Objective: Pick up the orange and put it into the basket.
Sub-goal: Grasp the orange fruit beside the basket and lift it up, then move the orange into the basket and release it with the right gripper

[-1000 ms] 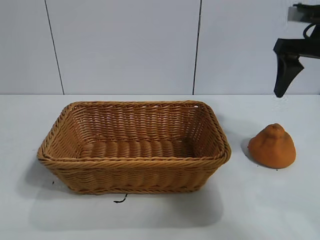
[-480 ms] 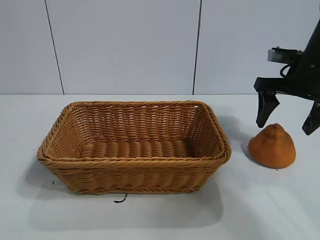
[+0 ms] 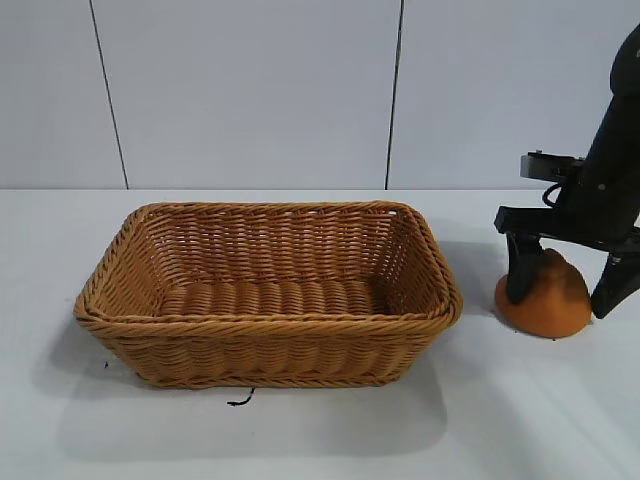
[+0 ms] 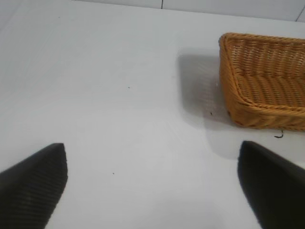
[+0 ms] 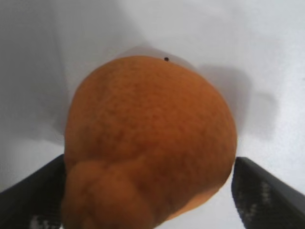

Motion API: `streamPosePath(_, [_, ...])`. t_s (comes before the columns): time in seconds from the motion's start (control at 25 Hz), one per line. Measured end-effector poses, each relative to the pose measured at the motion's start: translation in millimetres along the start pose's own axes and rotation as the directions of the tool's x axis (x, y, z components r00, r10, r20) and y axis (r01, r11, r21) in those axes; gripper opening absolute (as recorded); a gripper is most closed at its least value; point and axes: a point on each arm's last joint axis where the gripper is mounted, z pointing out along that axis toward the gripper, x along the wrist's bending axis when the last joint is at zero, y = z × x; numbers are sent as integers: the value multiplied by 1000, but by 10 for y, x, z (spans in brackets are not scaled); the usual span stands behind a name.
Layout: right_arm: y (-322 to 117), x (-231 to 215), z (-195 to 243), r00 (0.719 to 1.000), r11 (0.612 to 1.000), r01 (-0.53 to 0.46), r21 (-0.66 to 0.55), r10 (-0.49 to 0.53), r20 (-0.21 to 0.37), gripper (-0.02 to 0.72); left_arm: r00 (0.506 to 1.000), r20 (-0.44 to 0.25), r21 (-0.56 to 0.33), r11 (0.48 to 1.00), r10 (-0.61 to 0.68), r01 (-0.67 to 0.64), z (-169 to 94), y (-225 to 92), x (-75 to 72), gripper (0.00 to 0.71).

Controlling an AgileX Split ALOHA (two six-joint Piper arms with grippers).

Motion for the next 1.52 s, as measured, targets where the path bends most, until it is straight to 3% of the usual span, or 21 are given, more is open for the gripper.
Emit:
streamPosePath(0.12, [17,5,-129,1000,1000,20,-14,-20,16,60,1000,0,0,1000,0,0,0,0,0,697])
streamPosePath(0.32, [105,42,-485,999,999,45,-28,-44,26,61,1000,0,0,1000,0,0,0,0,0,697])
streamPosePath(0.64, [282,191,-1311,998,988,62,-141,-65,-19,61,1000,0,0,1000,0,0,0,0,0,697])
streamPosePath(0.88, [343,541,-1529,988,966,139,-218,-149,-29,61,1000,0,0,1000,0,0,0,0,0,697])
streamPosePath(1.12, [164,1280,-1456,950,936,292,-199,-307,-52,61,1000,0,0,1000,0,0,0,0,0,697])
streamPosePath(1.32, [-41,1870,-1406,904,889,397,-229,-421,-67,61,1000,0,0,1000,0,0,0,0,0,697])
streamPosePath(1.52, [-207,2325,-1291,866,848,457,-268,-492,-82,61,1000,0,0,1000,0,0,0,0,0,697])
